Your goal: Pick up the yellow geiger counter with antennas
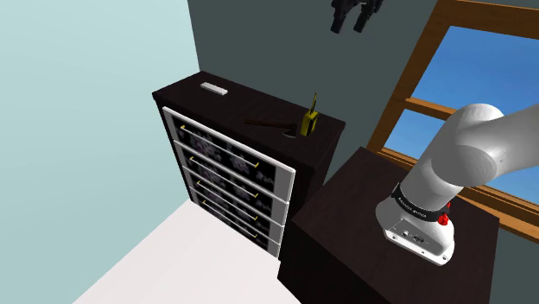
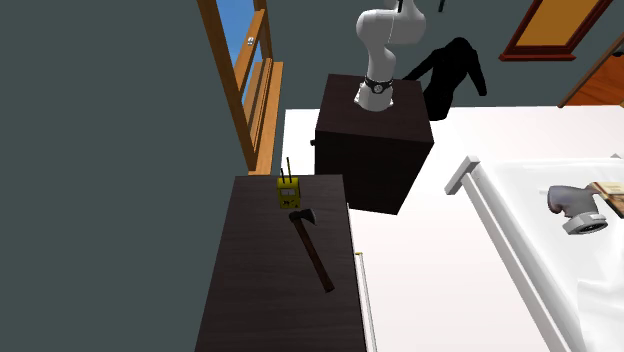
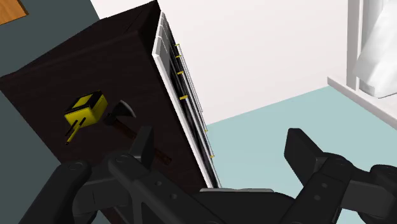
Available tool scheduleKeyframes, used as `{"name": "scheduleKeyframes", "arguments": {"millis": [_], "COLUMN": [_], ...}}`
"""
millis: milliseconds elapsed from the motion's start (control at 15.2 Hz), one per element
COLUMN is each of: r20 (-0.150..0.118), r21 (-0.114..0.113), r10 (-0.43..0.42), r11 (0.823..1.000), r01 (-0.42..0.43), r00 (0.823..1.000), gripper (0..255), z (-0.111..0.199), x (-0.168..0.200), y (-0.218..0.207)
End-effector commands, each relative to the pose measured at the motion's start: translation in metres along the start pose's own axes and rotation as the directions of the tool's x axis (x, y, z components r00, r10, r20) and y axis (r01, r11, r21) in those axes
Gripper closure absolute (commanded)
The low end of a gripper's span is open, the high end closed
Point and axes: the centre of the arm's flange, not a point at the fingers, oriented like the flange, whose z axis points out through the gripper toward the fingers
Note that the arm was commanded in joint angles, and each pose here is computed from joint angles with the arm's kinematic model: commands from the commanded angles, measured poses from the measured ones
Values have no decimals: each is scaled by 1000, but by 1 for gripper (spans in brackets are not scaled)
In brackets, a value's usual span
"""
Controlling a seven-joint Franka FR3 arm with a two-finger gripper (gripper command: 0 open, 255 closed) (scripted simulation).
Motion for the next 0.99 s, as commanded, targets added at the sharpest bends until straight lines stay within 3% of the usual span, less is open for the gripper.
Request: {"name": "scheduleKeyframes", "arguments": {"millis": [0,462,924], "r20": [0,13,24], "r21": [0,-8,-17], "r10": [0,148,293], "r11": [1000,989,956], "r01": [0,-148,-293], "r00": [1000,989,956], "gripper": [0,0,0], "z": [0,65,131], "x": [0,57,108], "y": [0,34,76]}}
